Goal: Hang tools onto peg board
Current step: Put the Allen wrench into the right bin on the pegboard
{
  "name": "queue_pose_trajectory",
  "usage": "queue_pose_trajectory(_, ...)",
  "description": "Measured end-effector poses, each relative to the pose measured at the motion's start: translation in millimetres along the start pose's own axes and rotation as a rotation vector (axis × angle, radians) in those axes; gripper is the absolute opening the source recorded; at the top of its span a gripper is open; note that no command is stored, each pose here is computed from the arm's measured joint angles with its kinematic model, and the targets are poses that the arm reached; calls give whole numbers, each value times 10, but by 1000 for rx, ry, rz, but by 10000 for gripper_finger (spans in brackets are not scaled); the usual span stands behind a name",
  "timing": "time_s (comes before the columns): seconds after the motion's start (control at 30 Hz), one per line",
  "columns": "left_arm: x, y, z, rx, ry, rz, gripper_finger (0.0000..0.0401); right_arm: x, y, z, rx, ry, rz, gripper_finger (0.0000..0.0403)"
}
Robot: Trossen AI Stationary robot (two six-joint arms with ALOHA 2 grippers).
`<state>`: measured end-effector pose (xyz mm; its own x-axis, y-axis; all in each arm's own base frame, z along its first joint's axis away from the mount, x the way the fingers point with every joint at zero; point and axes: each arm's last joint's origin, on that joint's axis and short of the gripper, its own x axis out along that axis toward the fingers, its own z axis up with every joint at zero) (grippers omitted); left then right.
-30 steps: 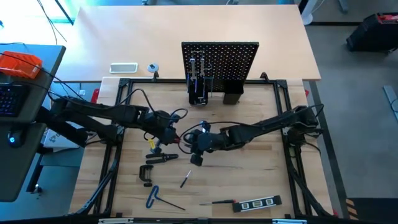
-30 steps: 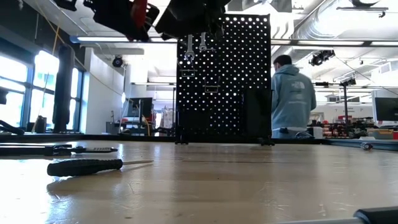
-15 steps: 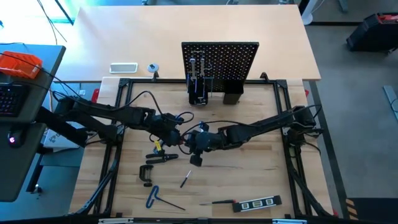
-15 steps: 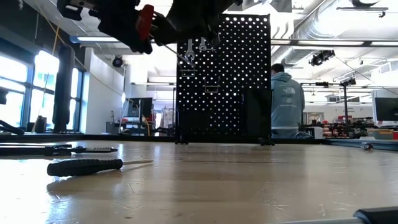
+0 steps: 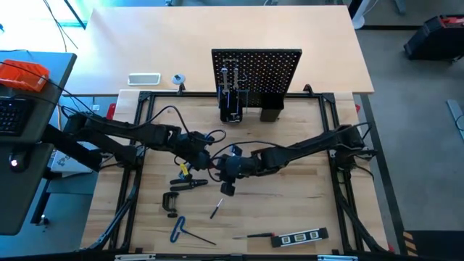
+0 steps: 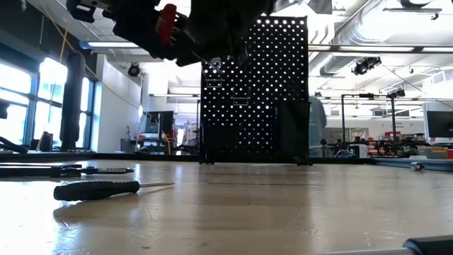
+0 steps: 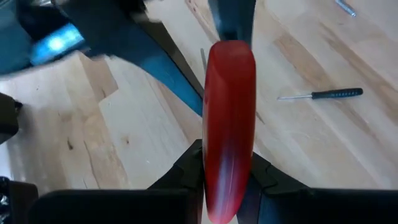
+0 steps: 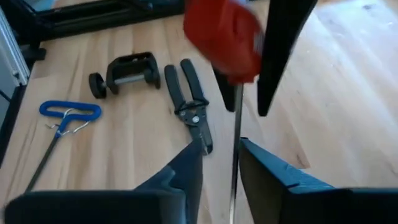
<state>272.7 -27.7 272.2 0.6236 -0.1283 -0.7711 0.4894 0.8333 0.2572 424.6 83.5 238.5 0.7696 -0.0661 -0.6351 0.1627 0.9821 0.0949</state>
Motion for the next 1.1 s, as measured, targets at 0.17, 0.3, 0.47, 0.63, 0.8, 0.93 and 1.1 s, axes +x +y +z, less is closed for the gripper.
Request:
queue_pose_trajectory(0.17, 0, -5, -2, -5, 2, -7, 40, 29, 1, -17, -7, 5, -3, 29)
queue_pose_trajectory(0.3, -4, -14, -18, -18, 19, -18, 40, 29, 0, -13, -24, 1, -3, 5)
queue_pose_trajectory(0.47, -6, -33, -21, -19, 29, -28, 40, 31, -5, -8, -22, -3, -3, 18)
queue_pose_trajectory(0.63, -5, -41, -16, -15, 27, -29, 40, 31, -1, -4, -21, -7, -1, 17)
queue_pose_trajectory(0.8, -5, -41, -16, -15, 27, -30, 40, 30, 4, 12, -21, -22, 5, 16)
queue_pose_trajectory(0.93, -5, -47, -15, -18, 28, -32, 40, 30, 6, 19, -27, -30, 8, 12)
queue_pose_trajectory(1.1, -5, -47, -16, -20, 29, -32, 40, 30, 2, 21, -31, -33, -2, 3)
